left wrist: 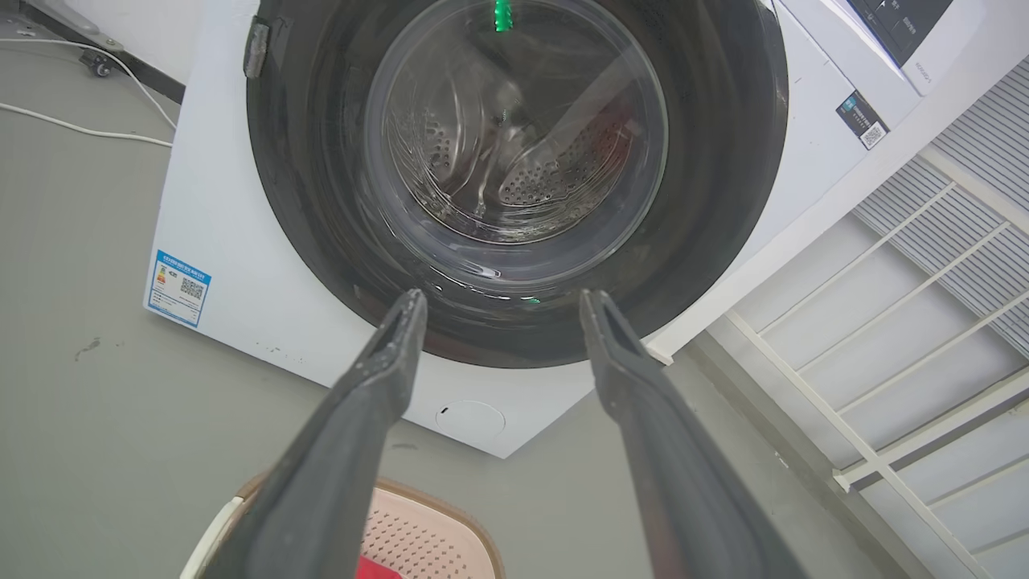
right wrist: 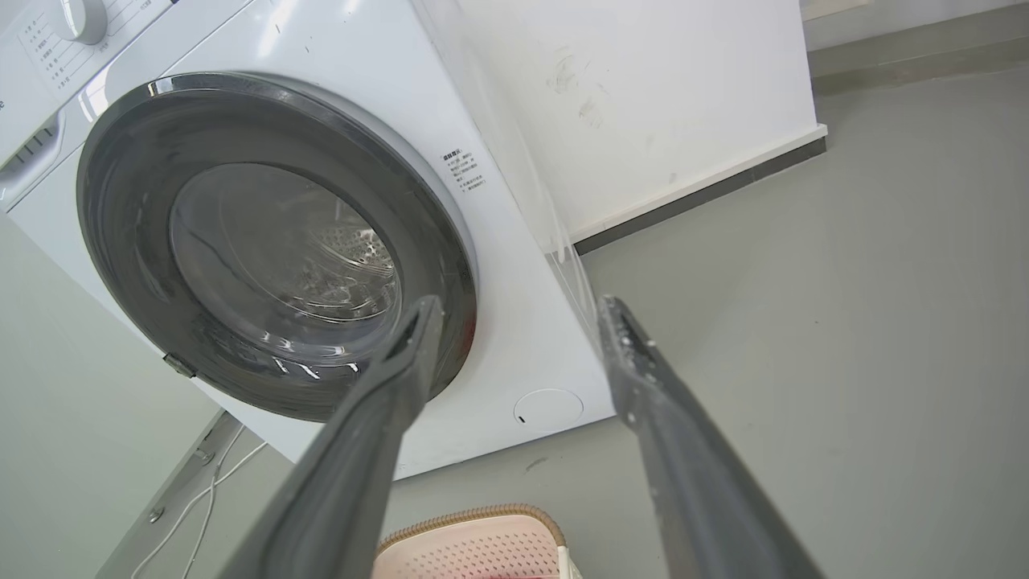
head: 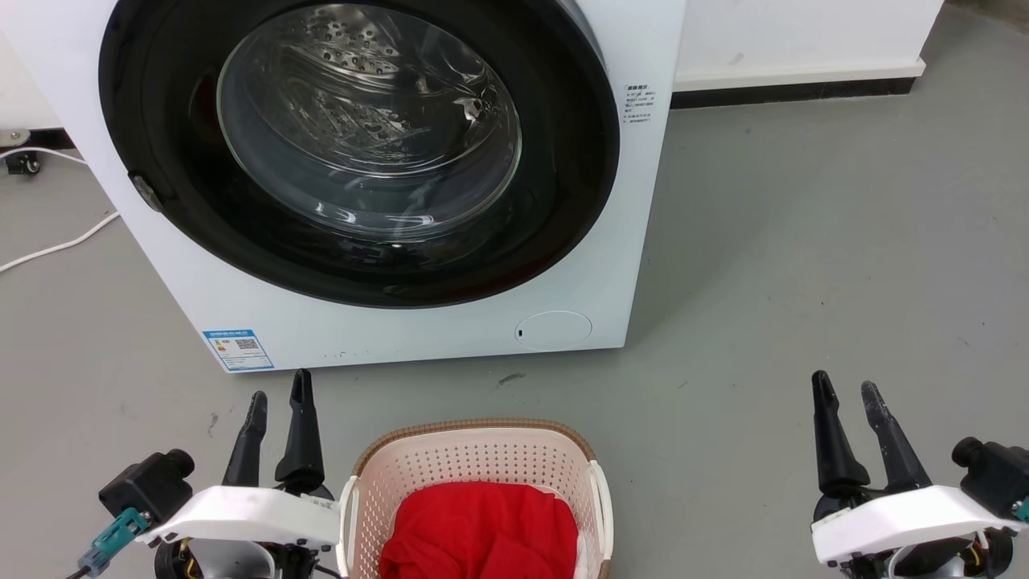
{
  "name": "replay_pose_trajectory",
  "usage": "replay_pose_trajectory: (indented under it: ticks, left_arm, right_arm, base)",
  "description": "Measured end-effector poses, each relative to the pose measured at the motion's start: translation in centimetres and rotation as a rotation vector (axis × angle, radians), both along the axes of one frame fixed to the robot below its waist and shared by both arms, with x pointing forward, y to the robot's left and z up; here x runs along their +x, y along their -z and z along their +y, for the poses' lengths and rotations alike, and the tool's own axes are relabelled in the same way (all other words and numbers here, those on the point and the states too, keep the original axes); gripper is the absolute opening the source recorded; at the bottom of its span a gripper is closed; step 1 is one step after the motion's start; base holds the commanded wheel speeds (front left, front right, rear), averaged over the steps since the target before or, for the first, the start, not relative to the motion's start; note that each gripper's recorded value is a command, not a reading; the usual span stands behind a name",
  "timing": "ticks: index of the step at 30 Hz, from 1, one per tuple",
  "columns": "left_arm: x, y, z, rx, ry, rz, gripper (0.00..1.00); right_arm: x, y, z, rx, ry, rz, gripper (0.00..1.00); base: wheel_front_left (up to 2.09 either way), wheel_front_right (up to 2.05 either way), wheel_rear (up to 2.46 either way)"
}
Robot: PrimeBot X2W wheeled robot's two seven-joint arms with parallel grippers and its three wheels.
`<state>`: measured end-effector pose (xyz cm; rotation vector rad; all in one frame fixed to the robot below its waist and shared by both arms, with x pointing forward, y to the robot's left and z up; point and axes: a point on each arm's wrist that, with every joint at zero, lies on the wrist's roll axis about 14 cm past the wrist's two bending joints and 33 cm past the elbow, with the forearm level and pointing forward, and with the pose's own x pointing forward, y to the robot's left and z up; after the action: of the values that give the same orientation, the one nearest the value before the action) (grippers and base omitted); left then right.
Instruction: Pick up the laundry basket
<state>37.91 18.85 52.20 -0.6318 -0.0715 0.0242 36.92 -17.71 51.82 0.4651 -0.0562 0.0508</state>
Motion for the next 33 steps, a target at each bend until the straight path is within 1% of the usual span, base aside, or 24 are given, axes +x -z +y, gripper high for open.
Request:
replay_pose_trajectory:
  ticks: [7,33]
  left_arm:
    - [-0.2,-0.1,-0.2,0.093,-0.001,-0.012,1.0]
    - [-0.6,-0.5,-0.7,0.33,-0.002,-0.048,1.0]
  right_arm:
    - [-0.3,-0.1,0.5,-0.106,-0.013,-0.018,1.0]
    - [-0.9,-0.8,1.3,-0.358,-0.033,-0.078,1.0]
  base:
    - [0.0,0.0,0.0]
    - [0.0,0.0,0.0]
